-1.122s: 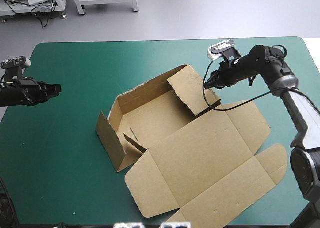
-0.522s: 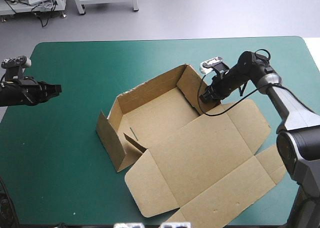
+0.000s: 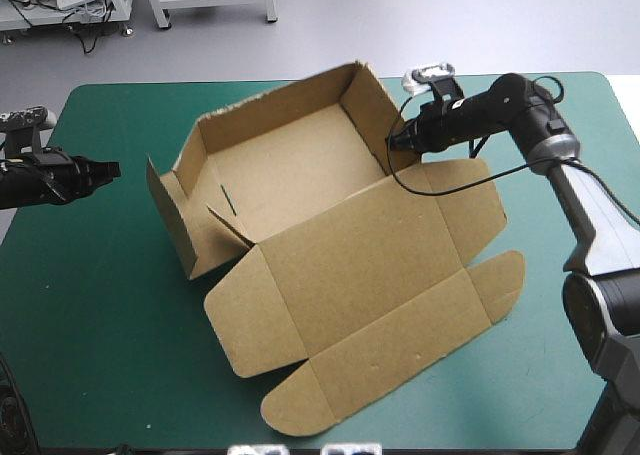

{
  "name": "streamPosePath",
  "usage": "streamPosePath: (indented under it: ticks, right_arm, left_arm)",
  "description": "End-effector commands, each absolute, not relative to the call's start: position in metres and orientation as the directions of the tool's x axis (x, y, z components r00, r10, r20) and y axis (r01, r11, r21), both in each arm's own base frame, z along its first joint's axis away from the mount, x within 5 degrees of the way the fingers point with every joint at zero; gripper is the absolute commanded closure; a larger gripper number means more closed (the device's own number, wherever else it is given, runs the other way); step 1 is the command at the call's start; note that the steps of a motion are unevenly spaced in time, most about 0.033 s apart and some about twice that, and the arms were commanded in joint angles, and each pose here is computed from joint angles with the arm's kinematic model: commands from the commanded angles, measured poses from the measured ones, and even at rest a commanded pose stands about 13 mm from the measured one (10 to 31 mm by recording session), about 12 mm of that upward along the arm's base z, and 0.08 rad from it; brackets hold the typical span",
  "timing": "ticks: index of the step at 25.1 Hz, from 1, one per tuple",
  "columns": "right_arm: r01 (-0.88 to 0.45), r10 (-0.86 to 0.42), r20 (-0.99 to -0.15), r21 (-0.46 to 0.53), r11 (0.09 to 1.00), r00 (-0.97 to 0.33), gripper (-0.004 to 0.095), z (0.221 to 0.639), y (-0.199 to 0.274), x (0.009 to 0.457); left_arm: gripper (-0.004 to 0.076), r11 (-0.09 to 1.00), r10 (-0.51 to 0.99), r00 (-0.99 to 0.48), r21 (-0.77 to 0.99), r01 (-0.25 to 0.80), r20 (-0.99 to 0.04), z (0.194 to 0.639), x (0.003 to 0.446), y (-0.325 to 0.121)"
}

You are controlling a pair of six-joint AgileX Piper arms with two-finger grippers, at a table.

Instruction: Fold the box

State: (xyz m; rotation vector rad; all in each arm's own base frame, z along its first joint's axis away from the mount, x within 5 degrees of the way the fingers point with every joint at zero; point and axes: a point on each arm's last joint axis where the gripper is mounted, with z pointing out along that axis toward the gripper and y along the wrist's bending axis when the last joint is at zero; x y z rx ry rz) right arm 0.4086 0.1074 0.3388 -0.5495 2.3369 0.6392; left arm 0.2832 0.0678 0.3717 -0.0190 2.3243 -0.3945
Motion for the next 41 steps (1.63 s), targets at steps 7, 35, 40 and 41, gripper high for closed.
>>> streamPosePath:
  ticks: [7, 35, 40, 41]
  right_arm:
    - [-0.581, -0.03, -0.932, 0.2, 0.789, -0.361, 0.0908, 0.535, 0.07, 0.301]
    - [-0.441, 0.001, -0.954, 0.139, 0.886, -0.299, 0.0907, 0.56, 0.047, 0.257]
    - [-0.405, 0.016, -0.925, 0.182, 0.896, -0.38, 0.0907, 0.535, 0.046, 0.271]
    - [-0.405, 0.029, -0.923, 0.197, 0.893, -0.384, 0.0907, 0.532, 0.047, 0.273]
  left_arm:
    - [0.0733, 0.908, -0.263, -0.575, -0.4, 0.125, -0.775, 0.398, 0.288, 0.06]
    - [0.0734, 0.491, -0.274, -0.496, -0.564, 0.664, -0.824, 0.464, 0.232, -0.02]
    - [0.0734, 0.479, -0.291, -0.485, -0.565, 0.672, -0.824, 0.468, 0.228, -0.021]
    - [0.0734, 0.474, -0.296, -0.484, -0.567, 0.674, -0.823, 0.469, 0.228, -0.021]
